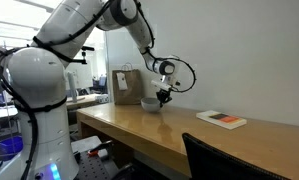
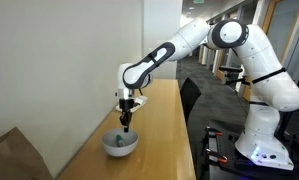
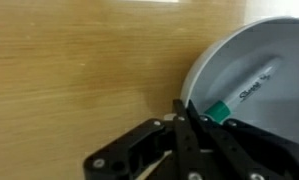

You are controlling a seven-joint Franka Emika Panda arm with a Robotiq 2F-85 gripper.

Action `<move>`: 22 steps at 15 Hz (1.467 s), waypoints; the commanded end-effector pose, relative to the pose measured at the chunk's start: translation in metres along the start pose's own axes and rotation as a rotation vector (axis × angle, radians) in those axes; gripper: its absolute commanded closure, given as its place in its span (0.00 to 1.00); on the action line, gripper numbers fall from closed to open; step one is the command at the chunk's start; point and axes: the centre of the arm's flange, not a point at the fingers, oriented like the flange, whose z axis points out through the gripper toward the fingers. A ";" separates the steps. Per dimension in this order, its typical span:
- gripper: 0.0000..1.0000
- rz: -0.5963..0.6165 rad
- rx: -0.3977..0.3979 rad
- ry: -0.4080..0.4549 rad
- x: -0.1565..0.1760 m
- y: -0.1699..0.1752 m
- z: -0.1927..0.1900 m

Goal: Move the grey bowl to the front right side of the table

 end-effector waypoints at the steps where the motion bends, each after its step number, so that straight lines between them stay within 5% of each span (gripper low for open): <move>1: 0.99 -0.020 -0.101 -0.001 -0.020 0.009 -0.036; 9: 0.99 0.039 -0.279 -0.006 -0.101 0.082 -0.107; 14: 0.99 0.083 -0.279 0.041 -0.160 0.119 -0.121; 22: 0.99 0.038 -0.228 0.056 -0.215 0.116 -0.088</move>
